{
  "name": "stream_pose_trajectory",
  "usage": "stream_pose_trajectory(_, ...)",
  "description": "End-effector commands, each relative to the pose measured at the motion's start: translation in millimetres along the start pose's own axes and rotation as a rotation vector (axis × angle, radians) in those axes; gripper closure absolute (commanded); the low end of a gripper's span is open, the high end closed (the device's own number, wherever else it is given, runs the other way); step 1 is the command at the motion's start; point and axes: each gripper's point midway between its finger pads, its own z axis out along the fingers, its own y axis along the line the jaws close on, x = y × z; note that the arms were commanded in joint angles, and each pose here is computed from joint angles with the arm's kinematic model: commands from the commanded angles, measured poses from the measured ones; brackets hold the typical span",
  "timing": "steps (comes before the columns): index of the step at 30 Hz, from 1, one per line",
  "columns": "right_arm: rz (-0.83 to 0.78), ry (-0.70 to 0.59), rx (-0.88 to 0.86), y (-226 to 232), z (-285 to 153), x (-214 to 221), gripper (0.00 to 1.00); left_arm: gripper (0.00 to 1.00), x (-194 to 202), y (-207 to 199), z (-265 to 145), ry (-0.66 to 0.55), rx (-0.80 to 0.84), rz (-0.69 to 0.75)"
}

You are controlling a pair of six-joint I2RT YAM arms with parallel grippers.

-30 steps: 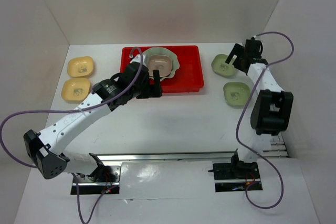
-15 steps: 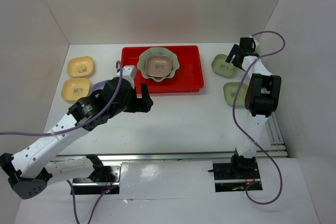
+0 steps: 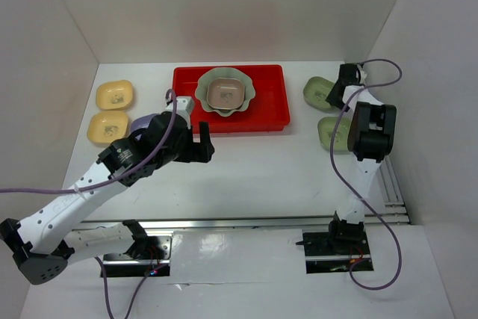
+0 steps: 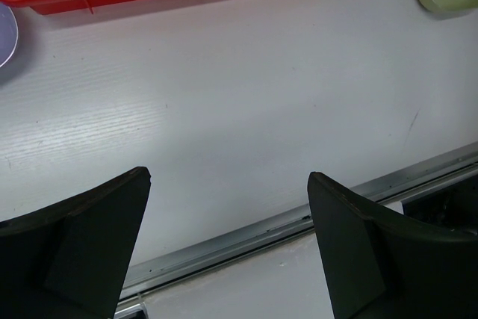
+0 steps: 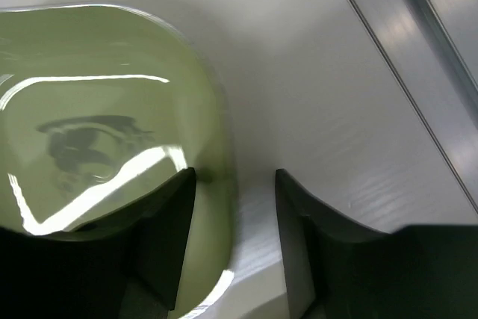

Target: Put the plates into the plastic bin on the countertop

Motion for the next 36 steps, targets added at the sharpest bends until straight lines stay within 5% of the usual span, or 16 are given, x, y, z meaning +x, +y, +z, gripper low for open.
stream_pose_trajectory(1, 0.030, -0.026, -0.010, 0, 7, -9, 0.48, 0.00, -8, 3, -5, -0.046, 0.006, 0.008)
stream_pose_trajectory(4, 0.044, -0.012, 0.003, -5, 13, -7, 0.83, 0.00, -6, 4, -3, -0.042, 0.006, 0.004)
stream_pose_trajectory(8, 0.061, -0.035, 0.010, 3, 11, -21, 1.00, 0.00, -3, 6, -1, -0.035, 0.001, 0.015)
stream_pose_trajectory(13, 0.101, -0.093, 0.029, 14, -5, -45, 1.00, 0.00, -1, 5, 1, -0.030, 0.009, 0.015)
stream_pose_trajectory(18, 0.221, -0.311, 0.094, 13, -78, -112, 1.00, 0.00, 2, 6, 2, -0.022, 0.004, 0.018)
stream_pose_trajectory(30, 0.247, -0.334, 0.001, 33, -112, -110, 1.00, 0.00, 9, 12, 5, -0.010, -0.012, -0.002)
stream_pose_trajectory(36, 0.142, -0.393, -0.215, 108, -176, -92, 1.00, 0.00, 9, 14, 8, -0.007, -0.024, 0.010)
